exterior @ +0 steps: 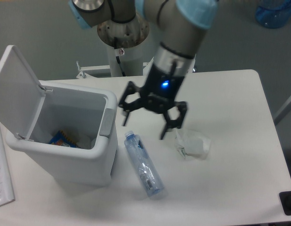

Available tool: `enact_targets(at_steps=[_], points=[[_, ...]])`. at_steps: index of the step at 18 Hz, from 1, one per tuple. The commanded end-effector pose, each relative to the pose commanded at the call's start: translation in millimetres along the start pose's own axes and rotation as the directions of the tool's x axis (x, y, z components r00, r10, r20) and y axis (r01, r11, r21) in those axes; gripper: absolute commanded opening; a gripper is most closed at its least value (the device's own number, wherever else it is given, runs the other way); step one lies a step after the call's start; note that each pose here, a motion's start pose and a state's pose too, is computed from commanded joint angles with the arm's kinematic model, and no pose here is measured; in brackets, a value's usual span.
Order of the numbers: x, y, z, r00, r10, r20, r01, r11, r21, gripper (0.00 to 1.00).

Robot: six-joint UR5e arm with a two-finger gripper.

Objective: Open the trash can

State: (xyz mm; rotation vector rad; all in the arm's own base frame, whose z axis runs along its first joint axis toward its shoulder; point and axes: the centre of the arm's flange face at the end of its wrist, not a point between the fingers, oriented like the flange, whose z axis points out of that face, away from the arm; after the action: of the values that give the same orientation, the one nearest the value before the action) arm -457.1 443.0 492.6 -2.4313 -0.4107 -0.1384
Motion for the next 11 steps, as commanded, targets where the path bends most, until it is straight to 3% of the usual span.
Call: enact_targets(at_steps=[3, 7, 9, 11], points=[[-71.2, 23.0, -4.6, 0.996, -0.005, 0.092, 0.003, 1.0, 0.017, 1.0], [-139.3, 52.7, 3.0, 0.974, 0.102, 0.201, -0.08, 0.991, -0.111, 1.0], [-163.5, 68.7, 14.2, 0.959, 0.155, 0.237, -0.103, 0.97, -0.218, 1.0], [-186.2, 88.4, 23.9, 0.941, 0.236, 0.242, -0.147, 0.93, -0.336, 1.0]])
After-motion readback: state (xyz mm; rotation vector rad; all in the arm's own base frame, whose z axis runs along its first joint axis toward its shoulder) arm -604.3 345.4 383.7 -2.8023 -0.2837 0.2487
